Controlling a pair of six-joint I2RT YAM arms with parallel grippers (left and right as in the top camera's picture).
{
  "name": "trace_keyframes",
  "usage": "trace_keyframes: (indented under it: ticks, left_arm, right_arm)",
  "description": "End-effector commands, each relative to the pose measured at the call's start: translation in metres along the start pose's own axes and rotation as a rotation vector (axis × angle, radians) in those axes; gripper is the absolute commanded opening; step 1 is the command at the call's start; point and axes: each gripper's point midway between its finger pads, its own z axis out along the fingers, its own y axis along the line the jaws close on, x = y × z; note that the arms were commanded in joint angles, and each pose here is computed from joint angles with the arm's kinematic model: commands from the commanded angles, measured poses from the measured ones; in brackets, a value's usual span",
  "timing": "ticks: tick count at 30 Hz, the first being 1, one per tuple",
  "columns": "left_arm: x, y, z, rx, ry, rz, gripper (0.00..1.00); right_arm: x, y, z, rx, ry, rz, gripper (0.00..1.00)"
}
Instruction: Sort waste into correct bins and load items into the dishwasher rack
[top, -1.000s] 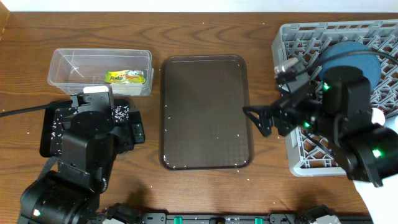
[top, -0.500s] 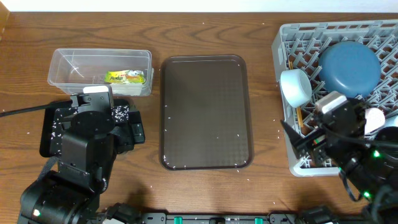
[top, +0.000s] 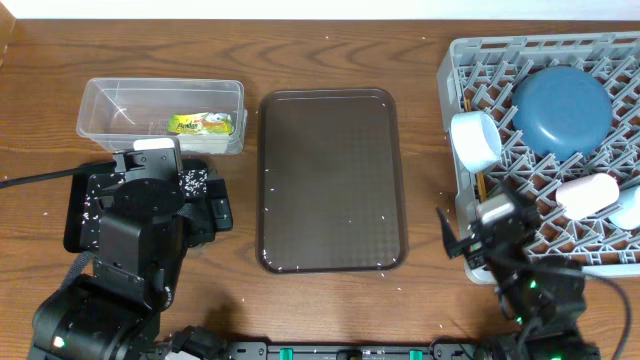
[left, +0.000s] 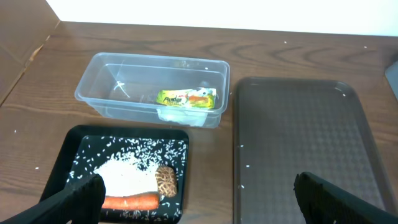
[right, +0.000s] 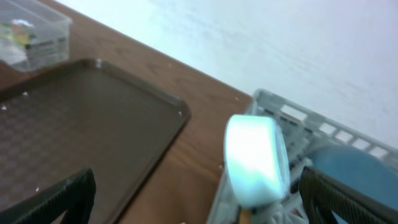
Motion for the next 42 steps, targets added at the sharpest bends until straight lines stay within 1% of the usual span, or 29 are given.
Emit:
trace_keyframes:
  ticks: [1,5,7,9,10,42]
  left_arm:
    - [-0.002,0.003,-0.001,-0.013,-0.007,0.011,0.98]
    - [-0.002,0.003,-0.001,-0.013,-0.007,0.011,0.98]
    - [-0.002,0.003,-0.001,-0.013,-0.007,0.011,0.98]
    - [-0.002,0.003,-0.001,-0.013,-0.007,0.011,0.98]
    - [-0.002,0.003,-0.001,-0.013,-0.007,0.012,0.98]
    - [-0.002,0.003,-0.001,-0.013,-0.007,0.012,0.98]
  right_arm:
    - [0.019,0.012,-0.001,-0.024,-0.043,-0.013,0.99]
    - [0.039,0.020,0.001,-0.026,-0.069,-0.018,0.99]
    - [0.042,0.020,0.001,-0.017,-0.098,-0.025,0.99]
    - [0.033,0.018,0.000,0.001,-0.155,-0.033,0.99]
    - [0.032,0.017,0.000,0.003,-0.158,-0.035,0.99]
    - [0.036,0.017,0.001,0.004,-0.142,-0.031,0.99]
